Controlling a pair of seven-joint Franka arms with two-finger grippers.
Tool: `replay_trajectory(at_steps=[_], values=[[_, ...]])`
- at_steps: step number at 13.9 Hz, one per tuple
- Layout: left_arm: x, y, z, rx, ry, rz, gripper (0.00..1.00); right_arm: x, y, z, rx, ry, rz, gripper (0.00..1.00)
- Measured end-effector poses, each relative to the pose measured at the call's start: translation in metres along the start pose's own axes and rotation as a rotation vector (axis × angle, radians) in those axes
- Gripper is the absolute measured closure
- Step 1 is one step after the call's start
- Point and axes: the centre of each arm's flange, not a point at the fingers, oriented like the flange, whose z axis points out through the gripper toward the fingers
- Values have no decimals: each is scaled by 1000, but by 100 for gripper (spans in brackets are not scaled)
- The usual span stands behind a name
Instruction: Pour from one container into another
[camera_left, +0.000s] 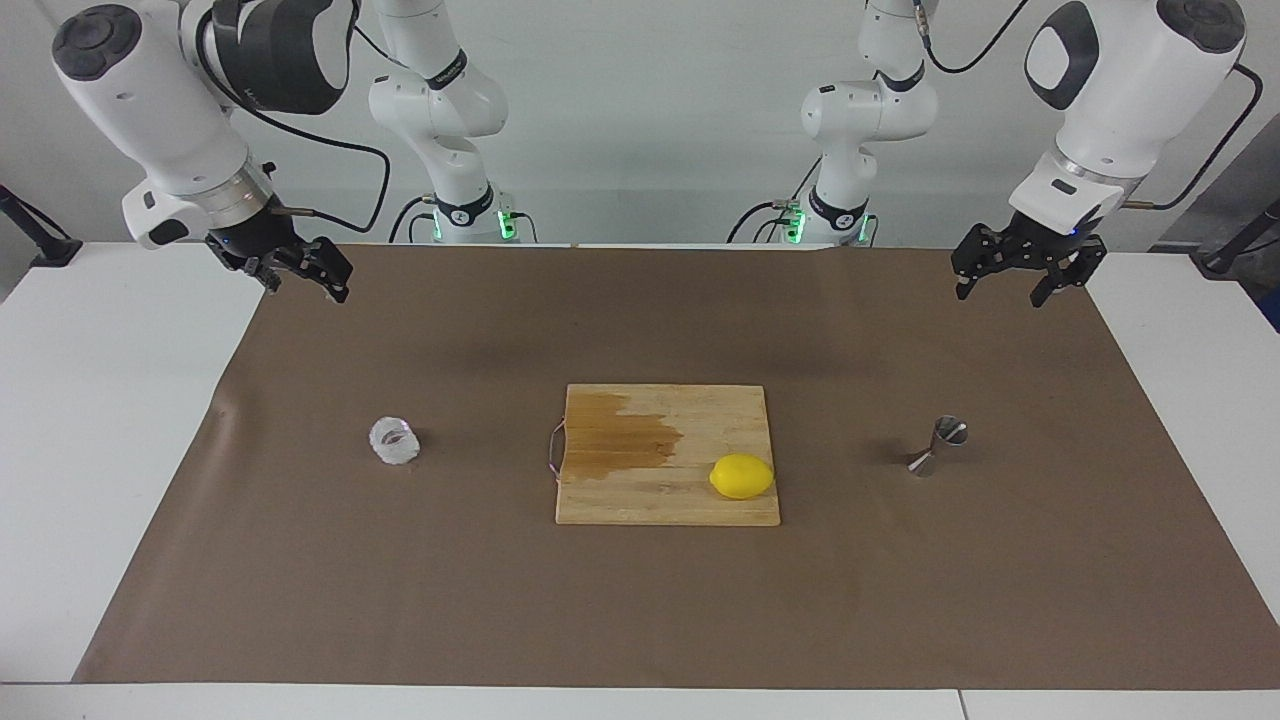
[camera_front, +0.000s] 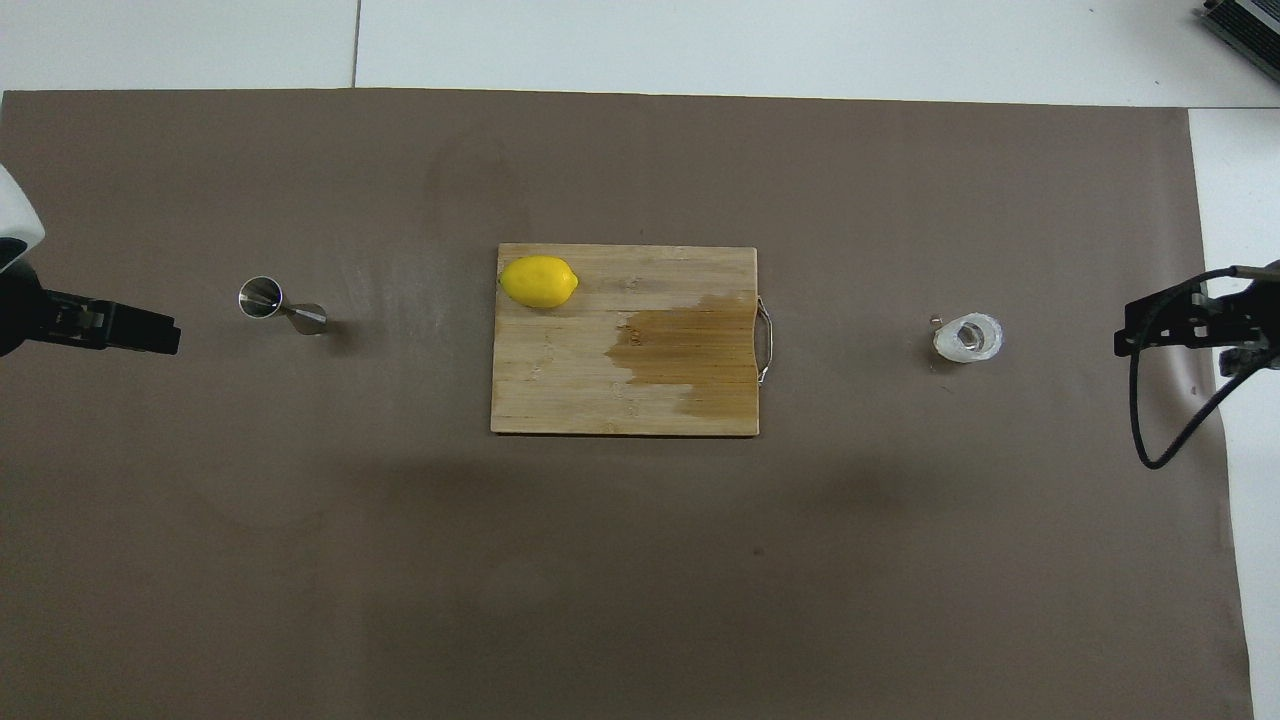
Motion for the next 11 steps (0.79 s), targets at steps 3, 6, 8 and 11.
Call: replay_trajectory(at_steps=[3,6,8,11], values=[[-1,0,1,-1,-8,0,0,0,0,0,0,0,0,0],[-2,0,1,-2,-14,-1,0,0,0,0,0,0,0,0],[-3,1,1,-3,-22,-6,0,0,0,0,0,0,0,0],[-12,2,2,-11,-77,-98,0,0,0,0,0,0,0,0]])
